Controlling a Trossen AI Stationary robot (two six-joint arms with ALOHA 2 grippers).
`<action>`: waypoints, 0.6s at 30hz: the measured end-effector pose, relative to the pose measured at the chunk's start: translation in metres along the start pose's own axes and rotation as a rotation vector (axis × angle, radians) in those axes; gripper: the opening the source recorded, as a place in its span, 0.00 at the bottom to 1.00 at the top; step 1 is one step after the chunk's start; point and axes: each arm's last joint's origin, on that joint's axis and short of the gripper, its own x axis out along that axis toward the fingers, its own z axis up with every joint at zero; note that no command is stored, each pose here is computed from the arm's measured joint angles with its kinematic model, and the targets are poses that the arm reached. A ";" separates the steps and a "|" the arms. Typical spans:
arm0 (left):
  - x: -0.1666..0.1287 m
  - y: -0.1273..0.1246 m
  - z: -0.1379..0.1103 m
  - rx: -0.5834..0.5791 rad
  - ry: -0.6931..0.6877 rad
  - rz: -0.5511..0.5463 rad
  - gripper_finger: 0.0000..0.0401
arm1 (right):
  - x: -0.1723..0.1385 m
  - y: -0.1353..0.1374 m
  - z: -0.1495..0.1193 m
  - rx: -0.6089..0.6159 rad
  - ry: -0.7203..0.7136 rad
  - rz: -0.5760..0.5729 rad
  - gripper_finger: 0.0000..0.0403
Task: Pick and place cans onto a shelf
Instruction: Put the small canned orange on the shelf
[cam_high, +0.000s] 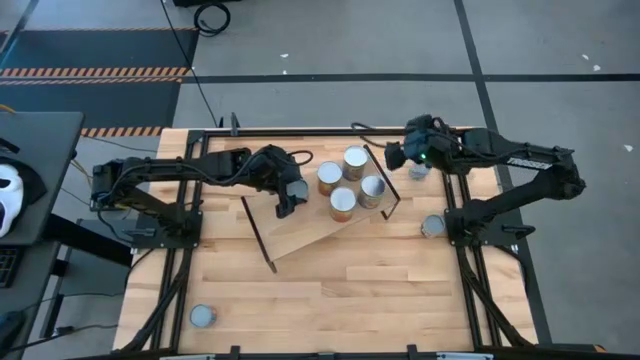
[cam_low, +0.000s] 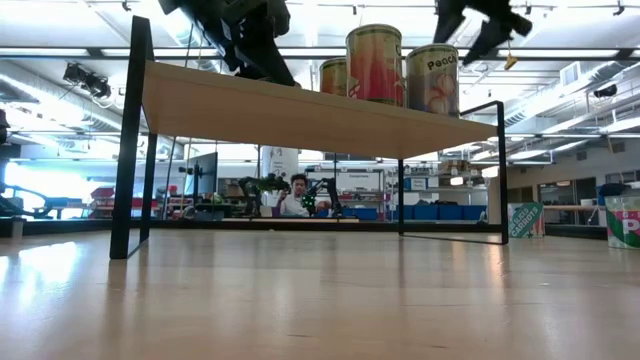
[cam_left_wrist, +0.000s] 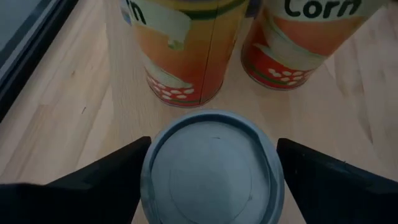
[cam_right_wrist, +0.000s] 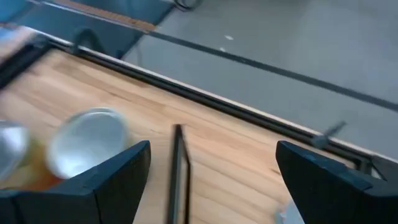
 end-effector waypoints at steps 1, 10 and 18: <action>0.000 0.000 0.000 -0.004 0.000 0.001 0.88 | 0.003 -0.002 0.002 0.010 0.006 -0.013 0.88; -0.003 -0.001 0.001 -0.033 -0.014 0.001 0.88 | 0.015 -0.025 0.008 0.179 0.041 -0.150 0.87; -0.004 -0.001 0.001 -0.046 -0.007 0.001 0.88 | 0.036 -0.041 -0.031 0.401 0.175 -0.229 0.89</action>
